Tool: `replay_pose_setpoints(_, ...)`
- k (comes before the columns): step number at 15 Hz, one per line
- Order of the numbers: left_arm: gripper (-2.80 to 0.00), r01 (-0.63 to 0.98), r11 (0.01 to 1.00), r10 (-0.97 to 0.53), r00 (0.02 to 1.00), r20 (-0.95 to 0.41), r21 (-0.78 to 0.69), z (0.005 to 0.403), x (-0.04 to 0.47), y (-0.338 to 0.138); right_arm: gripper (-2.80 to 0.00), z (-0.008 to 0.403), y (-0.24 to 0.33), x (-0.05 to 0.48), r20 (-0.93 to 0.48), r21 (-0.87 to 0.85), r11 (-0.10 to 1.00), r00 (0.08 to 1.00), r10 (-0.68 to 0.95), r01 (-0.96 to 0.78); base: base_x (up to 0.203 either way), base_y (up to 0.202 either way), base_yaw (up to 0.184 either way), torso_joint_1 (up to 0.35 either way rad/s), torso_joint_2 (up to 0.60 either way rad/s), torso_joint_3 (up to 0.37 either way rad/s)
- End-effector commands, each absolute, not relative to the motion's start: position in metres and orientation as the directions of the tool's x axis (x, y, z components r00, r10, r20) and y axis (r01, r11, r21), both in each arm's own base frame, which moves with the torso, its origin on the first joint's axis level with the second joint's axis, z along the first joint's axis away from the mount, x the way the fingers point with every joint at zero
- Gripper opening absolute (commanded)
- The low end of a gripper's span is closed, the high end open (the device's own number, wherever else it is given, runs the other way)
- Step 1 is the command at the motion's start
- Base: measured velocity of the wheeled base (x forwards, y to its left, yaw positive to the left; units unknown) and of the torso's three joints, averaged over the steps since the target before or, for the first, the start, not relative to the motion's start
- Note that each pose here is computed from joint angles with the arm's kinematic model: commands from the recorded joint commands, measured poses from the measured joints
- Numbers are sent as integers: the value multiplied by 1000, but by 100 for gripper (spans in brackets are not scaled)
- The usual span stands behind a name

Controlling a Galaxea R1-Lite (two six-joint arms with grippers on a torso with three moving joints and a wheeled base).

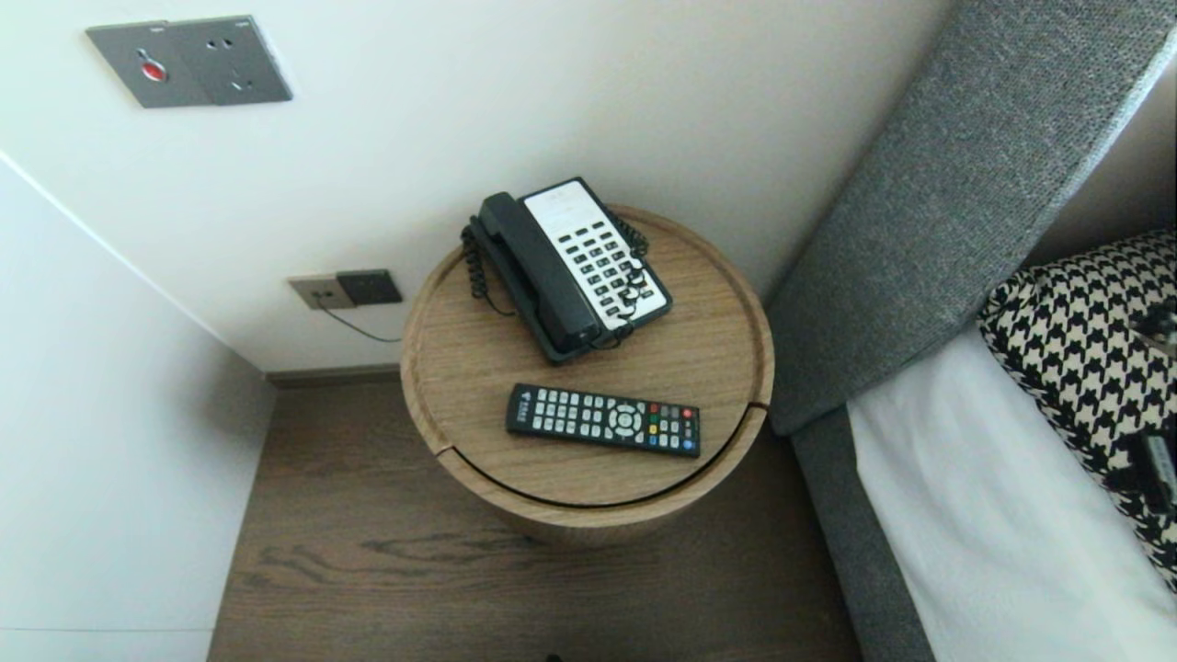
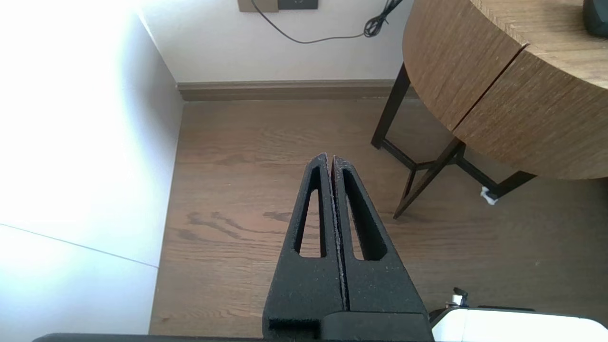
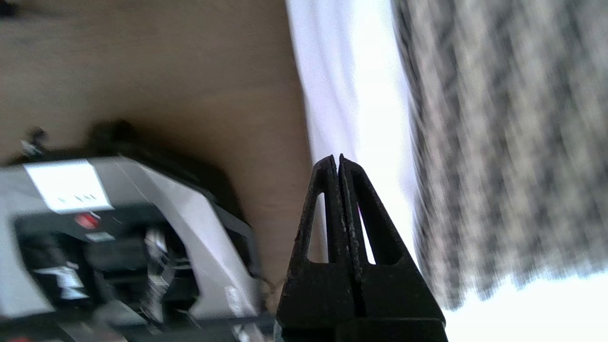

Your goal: Close the nightstand drawer

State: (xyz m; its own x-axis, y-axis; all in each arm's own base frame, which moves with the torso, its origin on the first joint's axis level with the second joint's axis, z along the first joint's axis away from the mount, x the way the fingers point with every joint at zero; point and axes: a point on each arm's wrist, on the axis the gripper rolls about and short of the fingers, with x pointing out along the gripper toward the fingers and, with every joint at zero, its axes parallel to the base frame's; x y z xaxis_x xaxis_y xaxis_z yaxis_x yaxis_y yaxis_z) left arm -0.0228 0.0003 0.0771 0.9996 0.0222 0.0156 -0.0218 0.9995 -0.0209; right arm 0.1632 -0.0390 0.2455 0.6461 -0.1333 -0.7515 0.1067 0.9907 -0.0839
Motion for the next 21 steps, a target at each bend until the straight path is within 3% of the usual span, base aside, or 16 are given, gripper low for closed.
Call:
replay_pose_setpoints(1, -280, -23, 1000, 23, 1000, 17, -22, 77, -23, 0, -280, 248, -27, 93, -669, -126, 983, 721, -181, 130, 0, 0, 0, 0, 0, 0)
replay_pose_setpoints(4, -280, -23, 1000, 23, 1000, 17, -22, 77, -23, 0, -280, 219, -17, 68, -694, -1, 1000, 720, 9, -13, 0, 0, 0, 0, 0, 0)
replay_pose_setpoints(7, -280, -23, 1000, 23, 1000, 17, -22, 77, -23, 0, -280, 189, -12, 56, -715, 63, 996, 693, 91, -66, 0, 0, 0, 0, 0, 0)
replay_pose_setpoints(13, -280, -23, 1000, 23, 1000, 18, -22, 77, -23, 0, -280, 114, -2, 27, -646, -16, 994, 759, 73, -110, 0, 0, 0, 0, 0, 0)
replay_pose_setpoints(21, -280, -23, 1000, 23, 1000, 17, -22, 77, -23, 0, -280, 100, 1, 19, -603, -9, 998, 797, 44, -63, 0, 0, 0, 0, 0, 0)
